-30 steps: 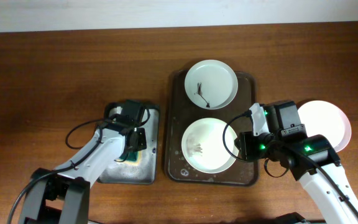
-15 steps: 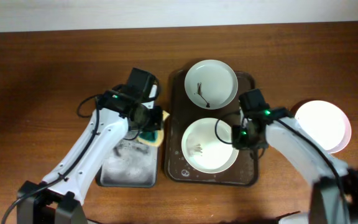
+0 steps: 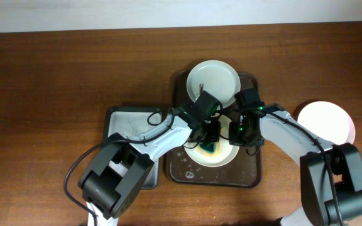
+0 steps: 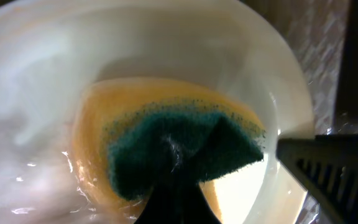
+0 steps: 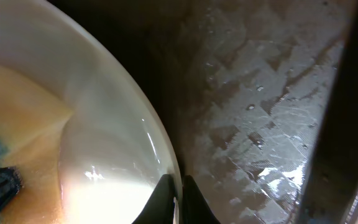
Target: Clean dirty plates on tray and stack at the side
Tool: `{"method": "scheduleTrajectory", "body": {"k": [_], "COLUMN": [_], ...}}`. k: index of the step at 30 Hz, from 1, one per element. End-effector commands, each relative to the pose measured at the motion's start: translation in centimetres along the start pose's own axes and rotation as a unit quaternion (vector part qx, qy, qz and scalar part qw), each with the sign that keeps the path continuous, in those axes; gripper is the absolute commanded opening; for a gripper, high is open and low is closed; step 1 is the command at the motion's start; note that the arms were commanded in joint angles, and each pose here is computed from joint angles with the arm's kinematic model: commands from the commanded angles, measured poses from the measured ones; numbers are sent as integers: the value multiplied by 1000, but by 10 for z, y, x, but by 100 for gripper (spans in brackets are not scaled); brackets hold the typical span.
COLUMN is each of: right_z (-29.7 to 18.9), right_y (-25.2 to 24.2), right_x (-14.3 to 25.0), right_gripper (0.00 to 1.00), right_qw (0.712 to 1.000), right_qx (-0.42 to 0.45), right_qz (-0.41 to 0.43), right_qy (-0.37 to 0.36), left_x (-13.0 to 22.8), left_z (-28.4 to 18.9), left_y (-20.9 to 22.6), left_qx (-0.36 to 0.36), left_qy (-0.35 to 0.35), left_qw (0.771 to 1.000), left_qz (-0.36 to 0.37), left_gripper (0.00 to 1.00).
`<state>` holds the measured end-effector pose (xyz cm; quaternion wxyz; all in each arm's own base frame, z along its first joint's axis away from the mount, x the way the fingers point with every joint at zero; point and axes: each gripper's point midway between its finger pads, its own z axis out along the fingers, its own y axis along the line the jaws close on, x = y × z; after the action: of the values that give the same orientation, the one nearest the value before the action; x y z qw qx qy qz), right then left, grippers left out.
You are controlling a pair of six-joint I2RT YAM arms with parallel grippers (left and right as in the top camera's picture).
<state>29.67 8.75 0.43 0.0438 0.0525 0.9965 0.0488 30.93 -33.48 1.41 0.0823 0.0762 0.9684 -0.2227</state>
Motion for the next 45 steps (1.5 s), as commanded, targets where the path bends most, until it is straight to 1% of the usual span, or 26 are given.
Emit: {"method": "scheduleTrajectory", "body": {"k": [1,4,6,8,9,10,12,13,14,16,19,22,24,26,27,28,29,32,34,35,37,39,41,42,44,45], "right_z": [13,13,13,13,13,13,13,13,13,13,13,13,13,13,13,13,13,13,13,12,3,-20,-54,-70,-109,-121], "right_y": [-14,-14,-15,-15,-16,-16,-16,-16,-15,-15,-16,-16,-16,-16,-16,-16,-16,-16,-16,-16,-15,-11,-9,-8,-13,-13], "right_x": [12,13,15,16,16,16,16,16,16,16,16,17,18,18,18,17,17,18,18,19,18,11,4,1,2,3], "right_gripper": [4,4,4,4,4,4,4,4,4,4,4,4,4,4,4,4,4,4,4,4,4,4,4,4,4,4], "right_qw": [999,999,999,998,998,998,998,998,998,998,998,998,998,998,998,998,997,997,997,997,998,999,998,996,989,985], "right_qx": [37,39,40,41,41,41,41,41,41,41,41,42,42,43,43,43,43,43,43,44,40,26,15,11,25,35], "right_qz": [8,12,21,21,21,21,21,21,21,21,21,22,22,27,35,45,52,61,60,58,41,16,-3,-13,-19,-26], "right_qy": [24,26,28,30,31,31,31,31,31,31,32,34,35,35,34,33,32,32,33,35,26,-7,-58,-83,-144,-166], "left_x": [28,17,2,-12,-16,-19,-13,-9,-4,2,17,26,22,17,14,9,1,-18,-22,-24,-28,-25,-13,-9,-2,-1], "left_z": [37,13,-21,-49,-54,-49,-22,-7,5,13,22,28,27,19,8,-5,-27,-69,-87,-96,-122,-162,-206,-219,-239,-242], "left_y": [29,98,142,163,162,152,114,90,50,3,-33,-36,-16,24,50,73,100,127,126,117,88,81,104,113,136,145], "left_qx": [-47,-209,-325,-399,-407,-384,-275,-206,-106,-10,19,15,-24,-99,-151,-201,-265,-362,-374,-356,-291,-264,-278,-281,-282,-287], "left_qy": [53,24,-1,-25,-31,-30,-2,18,45,64,64,73,65,59,51,40,17,-45,-60,-66,-86,-102,-98,-89,-57,-52], "left_qw": [997,977,944,916,912,922,960,976,991,997,998,997,997,993,986,977,963,930,925,931,952,957,951,951,956,954], "left_qz": [-29,-47,-48,-38,-34,-39,-56,-63,-64,-44,-1,-4,-14,-35,-46,-52,-55,-36,-33,-36,-46,-60,-94,-94,-60,-64], "left_gripper": [0,0,0,0,0,0,0,0,0,0,0,0,0,0,0,0,0,0,0,0,0,0,0,0,0,0]}}
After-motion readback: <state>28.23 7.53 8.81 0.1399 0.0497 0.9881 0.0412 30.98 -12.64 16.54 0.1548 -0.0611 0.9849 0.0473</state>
